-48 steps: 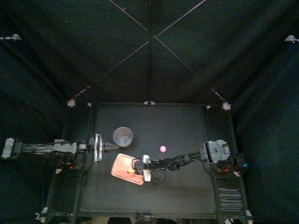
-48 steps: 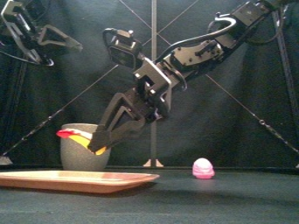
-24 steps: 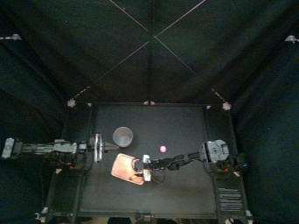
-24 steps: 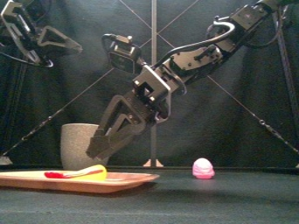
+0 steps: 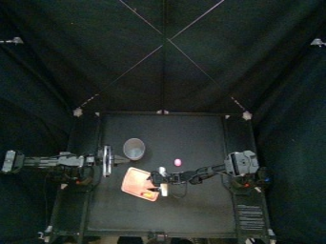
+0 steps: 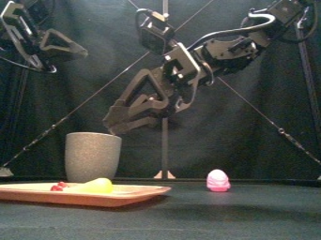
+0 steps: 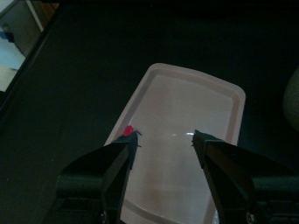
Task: Pick the shrimp then place it on the pink plate
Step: Drop shrimp on the pink plate and return to neutral
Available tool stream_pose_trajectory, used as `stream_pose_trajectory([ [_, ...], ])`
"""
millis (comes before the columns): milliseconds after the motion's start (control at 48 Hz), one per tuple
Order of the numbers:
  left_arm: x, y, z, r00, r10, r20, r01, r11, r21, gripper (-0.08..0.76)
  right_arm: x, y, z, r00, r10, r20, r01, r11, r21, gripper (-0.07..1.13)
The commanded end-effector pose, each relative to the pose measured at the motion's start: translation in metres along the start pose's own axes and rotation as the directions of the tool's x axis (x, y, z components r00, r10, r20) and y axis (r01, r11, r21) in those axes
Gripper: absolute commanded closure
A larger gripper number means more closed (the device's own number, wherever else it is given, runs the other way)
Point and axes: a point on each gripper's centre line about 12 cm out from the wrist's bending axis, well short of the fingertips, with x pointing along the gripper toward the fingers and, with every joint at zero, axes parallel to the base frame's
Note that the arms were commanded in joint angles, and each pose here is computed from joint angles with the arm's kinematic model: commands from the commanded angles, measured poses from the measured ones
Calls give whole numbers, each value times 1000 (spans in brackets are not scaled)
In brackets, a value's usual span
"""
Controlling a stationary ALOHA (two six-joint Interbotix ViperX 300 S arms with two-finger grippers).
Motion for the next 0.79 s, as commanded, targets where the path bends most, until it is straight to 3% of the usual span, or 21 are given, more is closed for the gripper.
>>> stream_pose_trajectory([
  [21, 2, 0, 6, 1000, 1, 18, -1, 1000, -2, 627, -24, -1, 23, 993, -4, 116, 3, 1000, 7, 171],
  [354, 1, 0, 4, 1000, 0, 15, 0, 1000, 0, 627, -69, -6, 19, 960, -46, 275, 25, 996, 81, 171],
  [792, 1, -2, 4, 1000, -8, 13, 8, 1000, 2, 627, -113, -13, 17, 937, -81, 339, 46, 993, 110, 171],
])
